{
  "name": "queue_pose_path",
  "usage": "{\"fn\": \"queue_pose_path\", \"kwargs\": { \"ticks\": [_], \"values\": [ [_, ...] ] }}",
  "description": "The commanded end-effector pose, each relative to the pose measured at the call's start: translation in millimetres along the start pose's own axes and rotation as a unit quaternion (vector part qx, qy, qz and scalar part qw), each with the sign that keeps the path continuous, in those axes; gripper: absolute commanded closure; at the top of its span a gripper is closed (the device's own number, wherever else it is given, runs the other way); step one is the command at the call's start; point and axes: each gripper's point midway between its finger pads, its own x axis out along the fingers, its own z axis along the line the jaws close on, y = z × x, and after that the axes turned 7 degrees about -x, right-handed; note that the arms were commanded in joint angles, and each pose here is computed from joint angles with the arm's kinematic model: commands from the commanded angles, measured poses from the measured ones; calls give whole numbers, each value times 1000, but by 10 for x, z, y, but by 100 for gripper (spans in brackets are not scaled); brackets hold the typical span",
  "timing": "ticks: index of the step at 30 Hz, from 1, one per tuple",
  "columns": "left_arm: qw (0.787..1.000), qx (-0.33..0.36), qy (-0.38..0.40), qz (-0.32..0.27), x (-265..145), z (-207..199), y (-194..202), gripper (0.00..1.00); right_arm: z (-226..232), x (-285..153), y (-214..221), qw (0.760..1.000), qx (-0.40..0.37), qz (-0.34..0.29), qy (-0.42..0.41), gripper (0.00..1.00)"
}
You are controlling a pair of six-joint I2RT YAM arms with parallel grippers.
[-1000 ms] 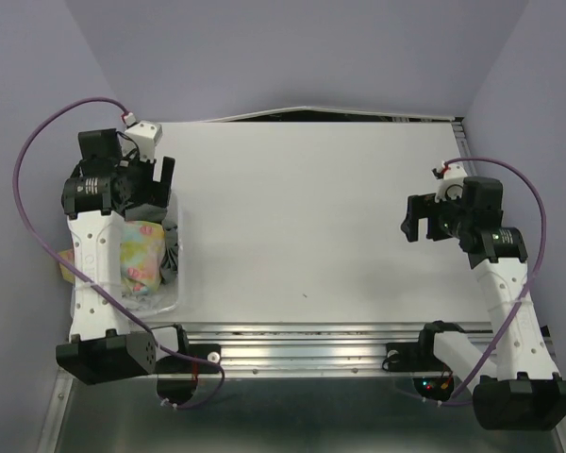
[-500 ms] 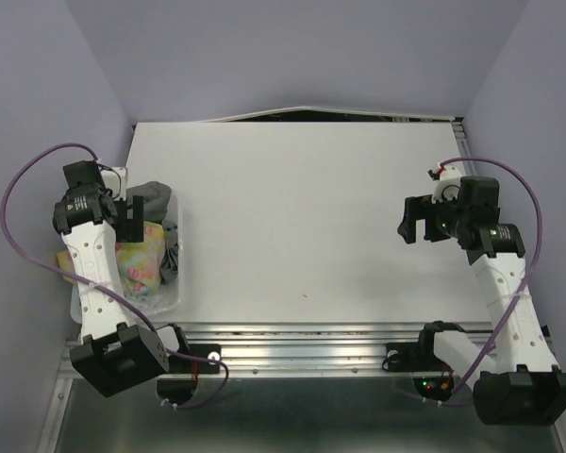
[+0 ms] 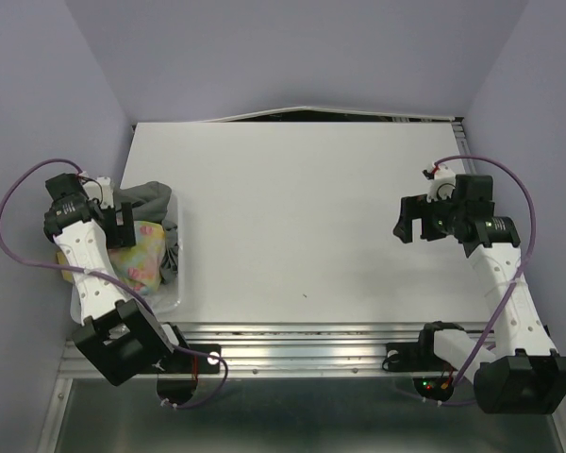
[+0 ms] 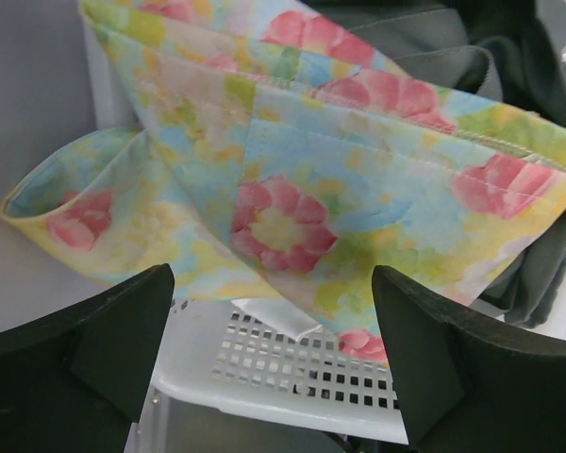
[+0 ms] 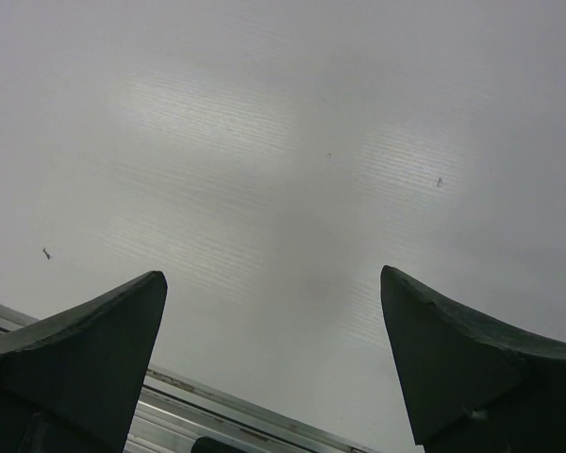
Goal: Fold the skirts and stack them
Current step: Grab the skirt from the pile
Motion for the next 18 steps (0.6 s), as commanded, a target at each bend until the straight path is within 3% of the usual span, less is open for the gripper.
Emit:
{"fn": "queue_pose_path", "kwargs": {
  "ticks": [1, 4, 12, 16, 18],
  "values": [
    [998, 5, 54, -19, 94, -152, -89, 2, 30, -112, -246, 999, -17, -33, -5, 0],
    [996, -2, 84, -14, 179, -234, -101, 2, 29, -114, -230, 999, -17, -32, -3, 0],
    [992, -19, 126, -12, 289, -344, -160, 28, 17, -105, -161, 999, -18, -29, 2, 0],
    [991, -13, 132, -21, 260, -359, -214, 51, 9, -87, -165, 999, -16, -30, 3, 0],
    [991, -9, 130, -26, 232, -344, -246, 76, 2, -87, -185, 999, -16, -32, 5, 0]
  ]
}}
